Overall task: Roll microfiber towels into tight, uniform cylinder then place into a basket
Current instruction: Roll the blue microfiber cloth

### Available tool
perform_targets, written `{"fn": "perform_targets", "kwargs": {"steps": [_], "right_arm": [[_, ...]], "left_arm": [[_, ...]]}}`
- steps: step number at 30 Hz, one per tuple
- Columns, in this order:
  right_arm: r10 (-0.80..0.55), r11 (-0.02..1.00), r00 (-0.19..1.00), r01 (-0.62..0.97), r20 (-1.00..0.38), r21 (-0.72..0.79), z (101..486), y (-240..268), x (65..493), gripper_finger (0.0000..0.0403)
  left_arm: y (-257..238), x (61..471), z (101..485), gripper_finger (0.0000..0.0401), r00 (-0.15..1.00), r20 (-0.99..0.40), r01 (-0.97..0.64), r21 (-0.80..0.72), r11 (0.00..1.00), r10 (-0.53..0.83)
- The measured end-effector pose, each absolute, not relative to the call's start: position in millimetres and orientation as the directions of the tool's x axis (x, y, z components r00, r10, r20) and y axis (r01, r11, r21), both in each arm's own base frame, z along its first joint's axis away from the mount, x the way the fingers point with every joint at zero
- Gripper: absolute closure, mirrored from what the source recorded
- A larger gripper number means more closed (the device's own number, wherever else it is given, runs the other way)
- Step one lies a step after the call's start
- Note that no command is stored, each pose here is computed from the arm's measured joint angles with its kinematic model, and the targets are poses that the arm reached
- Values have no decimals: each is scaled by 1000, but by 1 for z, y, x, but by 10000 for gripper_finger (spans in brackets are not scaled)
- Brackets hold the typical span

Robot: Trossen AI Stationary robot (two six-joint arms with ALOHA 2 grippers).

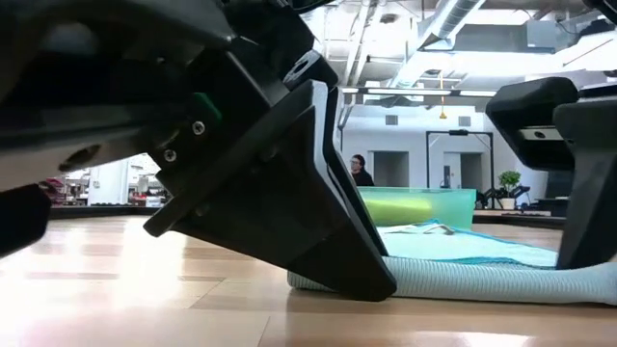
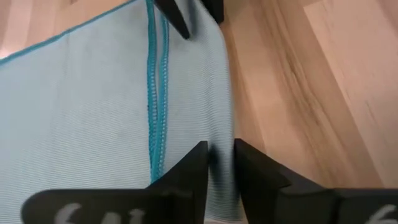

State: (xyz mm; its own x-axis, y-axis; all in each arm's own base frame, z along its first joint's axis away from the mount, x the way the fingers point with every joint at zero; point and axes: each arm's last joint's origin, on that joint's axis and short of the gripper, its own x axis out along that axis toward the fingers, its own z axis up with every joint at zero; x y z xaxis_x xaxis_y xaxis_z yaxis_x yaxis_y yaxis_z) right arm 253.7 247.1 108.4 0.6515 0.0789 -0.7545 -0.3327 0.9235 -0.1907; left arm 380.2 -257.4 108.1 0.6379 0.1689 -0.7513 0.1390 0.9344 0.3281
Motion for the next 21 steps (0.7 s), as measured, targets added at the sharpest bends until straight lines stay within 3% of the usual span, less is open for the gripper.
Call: {"fn": "perform_targets", "kwargs": {"steps": [7, 21], "right_arm": [[102, 933, 693, -315, -713, -173, 127, 249, 253, 244], [96, 869, 676, -415, -730, -270, 115, 259, 242, 269]], "left_arm": [[-258, 380, 107, 367, 632, -760, 138, 304, 942, 153], [-258, 379, 106, 395, 629, -762, 128, 295, 947, 152]]}}
